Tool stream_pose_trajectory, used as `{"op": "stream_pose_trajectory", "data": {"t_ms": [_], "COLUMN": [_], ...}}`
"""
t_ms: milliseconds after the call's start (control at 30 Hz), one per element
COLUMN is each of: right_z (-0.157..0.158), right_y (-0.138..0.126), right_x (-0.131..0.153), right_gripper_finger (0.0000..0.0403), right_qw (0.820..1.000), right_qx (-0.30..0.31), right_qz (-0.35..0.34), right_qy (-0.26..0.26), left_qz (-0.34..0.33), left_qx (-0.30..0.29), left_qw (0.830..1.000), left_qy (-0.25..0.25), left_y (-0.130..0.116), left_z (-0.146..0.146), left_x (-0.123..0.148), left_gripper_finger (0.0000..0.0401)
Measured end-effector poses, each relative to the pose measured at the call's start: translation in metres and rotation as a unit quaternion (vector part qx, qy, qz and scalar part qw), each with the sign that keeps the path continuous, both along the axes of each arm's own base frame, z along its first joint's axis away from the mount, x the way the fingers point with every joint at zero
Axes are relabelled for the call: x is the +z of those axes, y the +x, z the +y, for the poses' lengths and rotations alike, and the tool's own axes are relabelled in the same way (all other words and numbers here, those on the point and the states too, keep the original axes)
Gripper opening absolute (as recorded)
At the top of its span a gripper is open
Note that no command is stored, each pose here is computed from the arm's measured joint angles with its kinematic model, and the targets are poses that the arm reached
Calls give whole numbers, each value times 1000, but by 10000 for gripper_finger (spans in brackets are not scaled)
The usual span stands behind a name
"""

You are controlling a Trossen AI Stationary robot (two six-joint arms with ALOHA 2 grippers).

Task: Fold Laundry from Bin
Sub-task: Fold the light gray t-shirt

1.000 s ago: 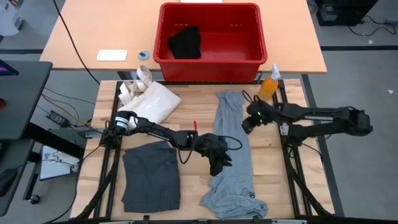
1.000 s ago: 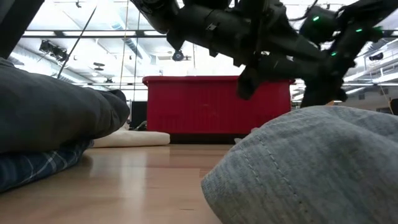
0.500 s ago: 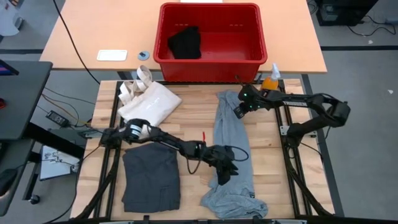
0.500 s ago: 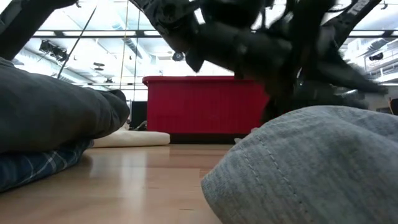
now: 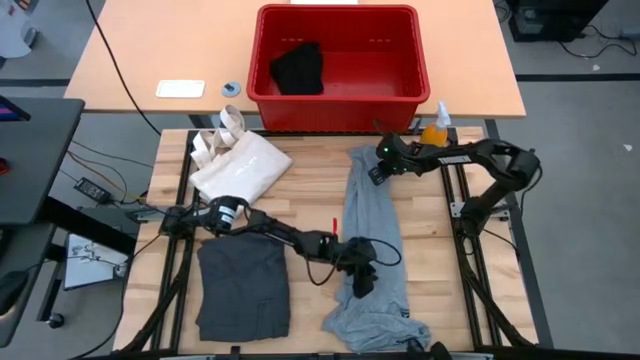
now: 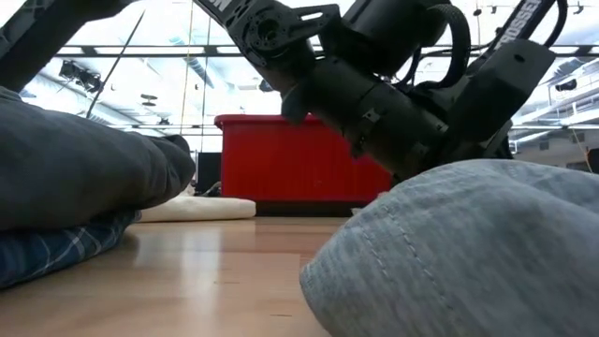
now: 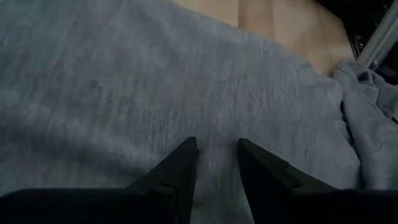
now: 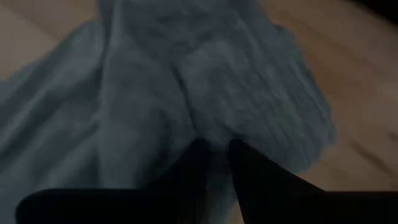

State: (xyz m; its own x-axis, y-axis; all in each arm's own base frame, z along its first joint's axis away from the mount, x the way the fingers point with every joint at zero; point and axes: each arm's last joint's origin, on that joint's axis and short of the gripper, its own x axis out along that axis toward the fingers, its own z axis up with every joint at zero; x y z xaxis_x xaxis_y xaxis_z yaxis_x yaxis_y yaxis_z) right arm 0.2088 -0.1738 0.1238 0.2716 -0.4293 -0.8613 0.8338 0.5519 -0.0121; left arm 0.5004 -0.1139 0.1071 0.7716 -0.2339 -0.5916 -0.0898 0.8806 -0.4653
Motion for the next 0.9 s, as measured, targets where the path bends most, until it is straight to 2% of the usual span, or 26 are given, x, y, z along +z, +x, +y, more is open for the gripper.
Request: {"op": "stream_pose_trajectory", "data": {"t_ms": [200,367,433,600,733,800,900], "right_z": [-13,-27,-29,-25,-23,-23,-18], "right_y": [9,17,19,18,6,-2,-13], "right_x": [1,38,50,76,76,75,68], "right_gripper_finger": [82,82,82,82,82,82,82], "right_qw": [995,974,968,978,974,977,982], "right_qx": [-1,-11,-5,34,48,68,102], "right_qz": [75,148,171,133,178,179,159], "right_qy": [-65,-169,-185,-157,-136,-98,9], "left_qz": [3,9,11,14,15,15,15], "left_qx": [-11,-22,-21,-19,-16,-13,-8], "left_qw": [1000,1000,1000,1000,1000,1000,1000], "left_qy": [-4,-4,-7,-9,-16,-16,-17], "left_y": [-3,-5,-5,-5,-4,-3,-2], "left_z": [-11,-18,-18,-15,-10,-6,-2], "left_x": [-1,-2,-2,-3,-1,-1,-1], "left_gripper_finger": [125,125,125,125,125,125,125]}}
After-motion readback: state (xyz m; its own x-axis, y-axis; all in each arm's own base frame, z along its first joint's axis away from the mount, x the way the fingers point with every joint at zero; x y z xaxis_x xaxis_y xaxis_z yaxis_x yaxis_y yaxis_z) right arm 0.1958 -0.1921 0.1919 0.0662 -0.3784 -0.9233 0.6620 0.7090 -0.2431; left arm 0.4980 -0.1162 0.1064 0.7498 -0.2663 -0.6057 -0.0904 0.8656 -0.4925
